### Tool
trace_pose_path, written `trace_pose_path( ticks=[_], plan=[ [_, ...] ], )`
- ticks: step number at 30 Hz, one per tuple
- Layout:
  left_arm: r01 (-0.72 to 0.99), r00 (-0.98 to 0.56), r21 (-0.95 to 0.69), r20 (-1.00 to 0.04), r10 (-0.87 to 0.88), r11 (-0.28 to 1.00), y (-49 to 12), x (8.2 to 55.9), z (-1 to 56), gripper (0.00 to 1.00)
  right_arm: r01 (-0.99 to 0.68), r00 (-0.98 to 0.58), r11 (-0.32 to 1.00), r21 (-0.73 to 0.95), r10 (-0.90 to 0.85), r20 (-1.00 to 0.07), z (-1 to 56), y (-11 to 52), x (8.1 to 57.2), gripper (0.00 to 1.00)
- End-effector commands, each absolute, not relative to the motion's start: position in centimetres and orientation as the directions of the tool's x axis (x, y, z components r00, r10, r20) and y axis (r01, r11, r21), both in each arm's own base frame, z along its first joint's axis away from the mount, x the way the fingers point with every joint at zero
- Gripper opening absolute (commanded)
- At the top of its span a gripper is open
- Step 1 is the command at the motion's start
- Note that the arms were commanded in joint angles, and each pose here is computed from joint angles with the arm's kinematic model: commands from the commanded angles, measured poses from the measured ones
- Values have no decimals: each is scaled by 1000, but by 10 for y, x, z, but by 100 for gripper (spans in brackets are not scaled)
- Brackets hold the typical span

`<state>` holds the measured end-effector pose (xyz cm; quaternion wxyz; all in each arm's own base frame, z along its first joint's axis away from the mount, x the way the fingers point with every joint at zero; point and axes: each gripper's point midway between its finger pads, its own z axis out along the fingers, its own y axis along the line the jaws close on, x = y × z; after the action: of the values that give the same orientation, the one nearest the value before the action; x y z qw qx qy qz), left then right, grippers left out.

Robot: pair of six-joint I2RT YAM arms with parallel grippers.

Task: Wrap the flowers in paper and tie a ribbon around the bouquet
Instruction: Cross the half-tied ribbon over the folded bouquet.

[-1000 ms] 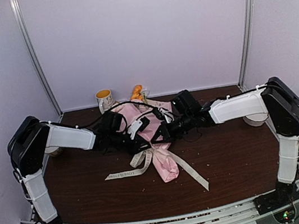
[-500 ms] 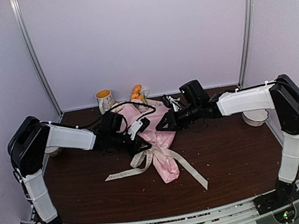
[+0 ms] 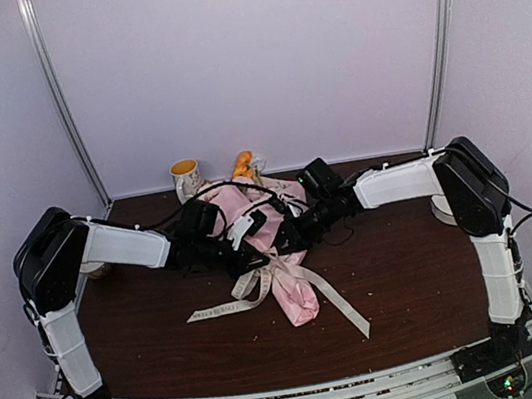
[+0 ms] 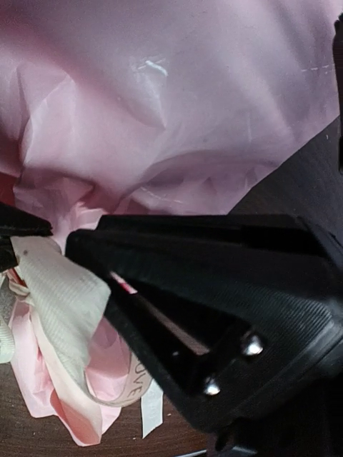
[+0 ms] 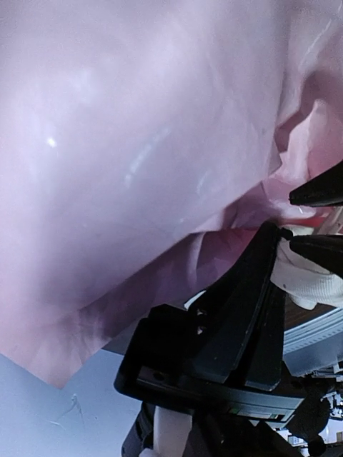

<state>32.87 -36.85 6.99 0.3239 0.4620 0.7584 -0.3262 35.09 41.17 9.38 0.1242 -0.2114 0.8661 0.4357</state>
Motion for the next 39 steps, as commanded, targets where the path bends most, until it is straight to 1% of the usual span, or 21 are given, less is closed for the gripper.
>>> trace_pose_path(
  ticks=[1,8,13,15,17,18,20,23,26,30,34,39],
  plan=[
    [917,-335,-166,-817,470,363,-368,333,82,0,-520,-852,411,749,-305,-425,113,428,334,14],
    [917,-334,-166,-816,471,362,-369,332,82,0,-506,-860,373,778,-291,-420,112,433,332,16],
    [915,-338,-169,-815,470,366,-369,333,82,0,-510,-859,429,745,-295,-418,104,429,336,17],
    [915,-340,-170,-814,471,367,-368,333,81,0,-513,-858,460,725,-301,-416,99,425,337,15],
    [913,-344,-171,-810,475,370,-367,332,79,0,-516,-856,490,703,-316,-408,94,420,336,8],
    [913,-344,-171,-810,475,370,-367,332,79,0,-518,-855,498,696,-321,-408,93,418,336,6],
    [914,-342,-169,-811,474,369,-368,333,81,0,-519,-854,504,690,-322,-408,92,415,334,6],
    [913,-344,-171,-810,475,369,-368,332,81,0,-522,-853,502,689,-322,-411,95,412,332,8],
    [913,-344,-171,-810,475,370,-368,333,81,0,-523,-852,499,690,-324,-412,98,412,330,14],
    [913,-348,-176,-807,476,369,-367,332,80,0,-531,-847,514,674,-328,-417,97,410,331,14],
    [913,-347,-175,-808,476,369,-368,332,80,0,-542,-839,475,693,-352,-415,98,417,323,18],
    [913,-349,-177,-808,476,368,-368,332,80,0,-560,-827,453,694,-363,-430,102,430,318,17]
  ],
)
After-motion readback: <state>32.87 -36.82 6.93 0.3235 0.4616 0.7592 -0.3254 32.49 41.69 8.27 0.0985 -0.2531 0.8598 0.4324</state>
